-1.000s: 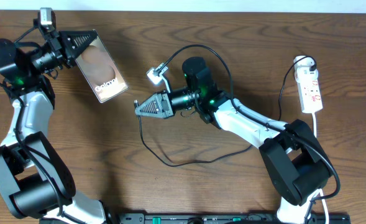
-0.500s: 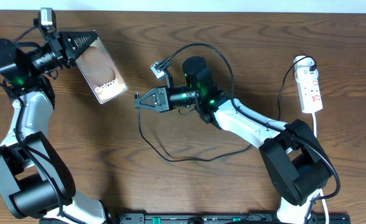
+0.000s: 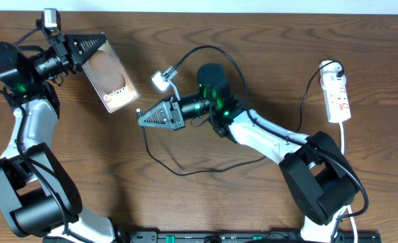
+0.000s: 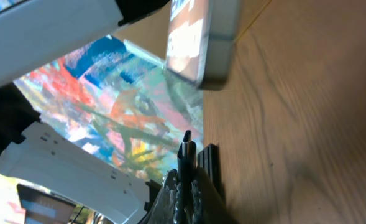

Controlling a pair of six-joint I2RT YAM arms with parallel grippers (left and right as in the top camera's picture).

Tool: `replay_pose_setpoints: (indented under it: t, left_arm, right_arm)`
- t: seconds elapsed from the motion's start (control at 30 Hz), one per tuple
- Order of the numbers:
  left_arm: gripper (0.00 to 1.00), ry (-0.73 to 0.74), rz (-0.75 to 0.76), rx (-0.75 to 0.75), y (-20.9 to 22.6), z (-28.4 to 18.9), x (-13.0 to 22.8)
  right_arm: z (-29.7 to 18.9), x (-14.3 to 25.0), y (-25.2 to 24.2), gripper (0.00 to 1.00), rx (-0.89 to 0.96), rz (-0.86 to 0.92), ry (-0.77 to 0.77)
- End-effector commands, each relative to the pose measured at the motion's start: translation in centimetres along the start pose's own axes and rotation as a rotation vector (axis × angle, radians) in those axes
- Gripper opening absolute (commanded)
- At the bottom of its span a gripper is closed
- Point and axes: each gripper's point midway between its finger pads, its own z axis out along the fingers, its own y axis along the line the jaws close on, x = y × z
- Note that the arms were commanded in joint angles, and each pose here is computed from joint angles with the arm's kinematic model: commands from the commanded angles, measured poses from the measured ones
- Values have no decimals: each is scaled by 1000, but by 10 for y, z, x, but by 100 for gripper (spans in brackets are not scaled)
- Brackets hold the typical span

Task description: Plug charger to phone and switch on socket

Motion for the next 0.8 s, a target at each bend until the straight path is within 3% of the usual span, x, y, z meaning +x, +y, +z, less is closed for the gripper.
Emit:
replay_pose_setpoints:
  t: [0.0, 0.37, 0.77]
  left_arm:
    - [7, 0, 61, 5, -17, -2, -3]
    - [7, 63, 92, 19, -19, 3, 8]
    - [8, 75, 100, 25, -20, 8, 11]
  right_arm:
    - [9, 7, 7, 1, -30, -44, 34]
    - [9, -1, 18, 1, -55, -133, 9]
    - [7, 0, 8, 1, -26, -95, 6]
